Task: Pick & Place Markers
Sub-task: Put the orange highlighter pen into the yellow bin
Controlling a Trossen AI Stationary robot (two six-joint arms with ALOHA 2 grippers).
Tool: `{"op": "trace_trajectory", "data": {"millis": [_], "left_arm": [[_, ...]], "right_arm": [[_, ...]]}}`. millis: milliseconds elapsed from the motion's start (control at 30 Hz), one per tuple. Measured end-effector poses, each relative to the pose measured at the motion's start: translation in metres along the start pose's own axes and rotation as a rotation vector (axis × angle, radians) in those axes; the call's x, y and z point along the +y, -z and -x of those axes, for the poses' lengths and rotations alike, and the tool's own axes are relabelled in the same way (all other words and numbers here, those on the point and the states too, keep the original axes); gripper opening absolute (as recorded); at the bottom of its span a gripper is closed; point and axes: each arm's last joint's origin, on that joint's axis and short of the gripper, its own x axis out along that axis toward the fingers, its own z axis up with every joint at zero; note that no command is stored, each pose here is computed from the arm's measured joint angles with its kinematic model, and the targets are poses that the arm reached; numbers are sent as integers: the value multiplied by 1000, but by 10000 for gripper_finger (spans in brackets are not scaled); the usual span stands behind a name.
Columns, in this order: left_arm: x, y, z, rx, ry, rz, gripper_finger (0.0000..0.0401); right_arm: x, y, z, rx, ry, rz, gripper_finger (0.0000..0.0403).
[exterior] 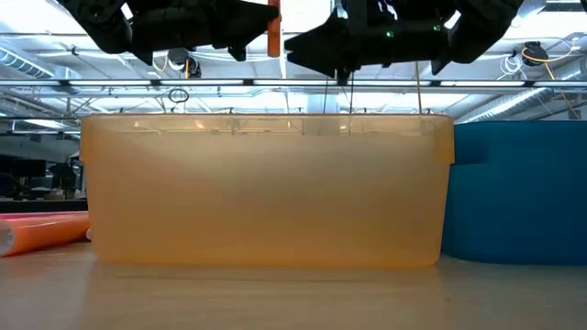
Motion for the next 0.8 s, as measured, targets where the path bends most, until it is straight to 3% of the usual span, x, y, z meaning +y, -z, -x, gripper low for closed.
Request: {"op": "trace_trajectory", "data": {"millis": [167, 400, 633, 800], "left_arm": [[-1, 1, 0, 6, 0, 2, 62], [-2, 3, -7, -38, 7, -15, 62], [9, 15, -37, 21, 22, 31, 63], [13, 7, -47, 22, 32, 5, 63]], "right_arm": [[7, -5, -2, -19, -24, 0, 252], [8, -8, -3, -33, -28, 0, 247], [8, -7, -3, -22, -21, 0, 243], [7, -5, -2, 9, -14, 6, 243]]}}
